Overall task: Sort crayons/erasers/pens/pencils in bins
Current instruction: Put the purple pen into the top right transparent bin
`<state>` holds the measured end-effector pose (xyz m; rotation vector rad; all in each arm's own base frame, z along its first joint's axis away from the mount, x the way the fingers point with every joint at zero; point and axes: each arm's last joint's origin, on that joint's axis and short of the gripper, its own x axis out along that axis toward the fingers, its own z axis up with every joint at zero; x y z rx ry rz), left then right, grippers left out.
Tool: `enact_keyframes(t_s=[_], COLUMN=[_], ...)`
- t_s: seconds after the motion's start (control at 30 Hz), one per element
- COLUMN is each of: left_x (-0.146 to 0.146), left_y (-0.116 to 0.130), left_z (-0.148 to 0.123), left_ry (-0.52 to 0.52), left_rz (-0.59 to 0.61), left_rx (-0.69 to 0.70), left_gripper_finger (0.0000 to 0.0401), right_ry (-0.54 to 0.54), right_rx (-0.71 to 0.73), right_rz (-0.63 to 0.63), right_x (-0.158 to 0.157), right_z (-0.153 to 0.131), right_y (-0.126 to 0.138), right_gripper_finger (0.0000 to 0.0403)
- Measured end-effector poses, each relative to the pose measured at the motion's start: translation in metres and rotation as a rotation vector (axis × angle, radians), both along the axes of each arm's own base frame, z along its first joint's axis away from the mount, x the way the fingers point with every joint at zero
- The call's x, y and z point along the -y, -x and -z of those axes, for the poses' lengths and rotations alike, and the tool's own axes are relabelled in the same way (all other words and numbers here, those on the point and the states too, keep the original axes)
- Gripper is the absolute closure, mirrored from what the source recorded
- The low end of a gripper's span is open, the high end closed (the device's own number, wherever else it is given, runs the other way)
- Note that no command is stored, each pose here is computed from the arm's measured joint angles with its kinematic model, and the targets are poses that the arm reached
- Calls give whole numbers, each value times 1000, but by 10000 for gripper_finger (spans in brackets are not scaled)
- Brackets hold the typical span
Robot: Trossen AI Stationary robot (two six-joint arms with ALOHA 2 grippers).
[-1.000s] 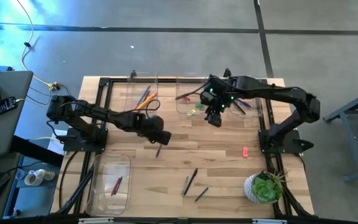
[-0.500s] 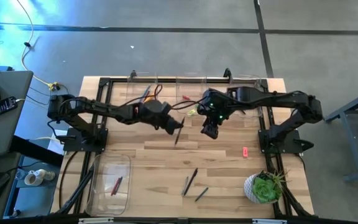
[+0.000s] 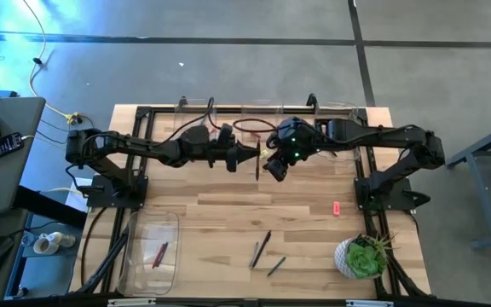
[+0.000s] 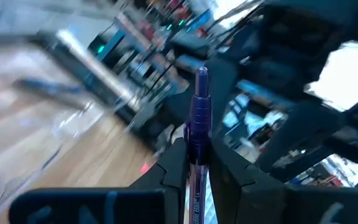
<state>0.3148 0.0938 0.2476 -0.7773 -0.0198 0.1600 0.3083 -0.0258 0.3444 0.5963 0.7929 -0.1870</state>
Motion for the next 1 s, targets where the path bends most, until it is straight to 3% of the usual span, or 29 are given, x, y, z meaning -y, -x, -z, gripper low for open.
enact_keyframes(t_s=[0.37, 0.63, 1.0], left_x=[-2, -2, -2], left_y=[1, 1, 1], left_z=[-9, -14, -13], left_ry=[-49, -130, -198], left_rz=[-14, -18, -21], left_rx=[81, 121, 104], left_gripper_finger=[369, 369, 368], right_ry=[11, 33, 5], right_rx=[125, 130, 125], right_rz=[89, 181, 181], right_x=[4, 10, 10], right_z=[-9, -9, -7], right_y=[-8, -10, -11], right_gripper_finger=[249, 255, 392])
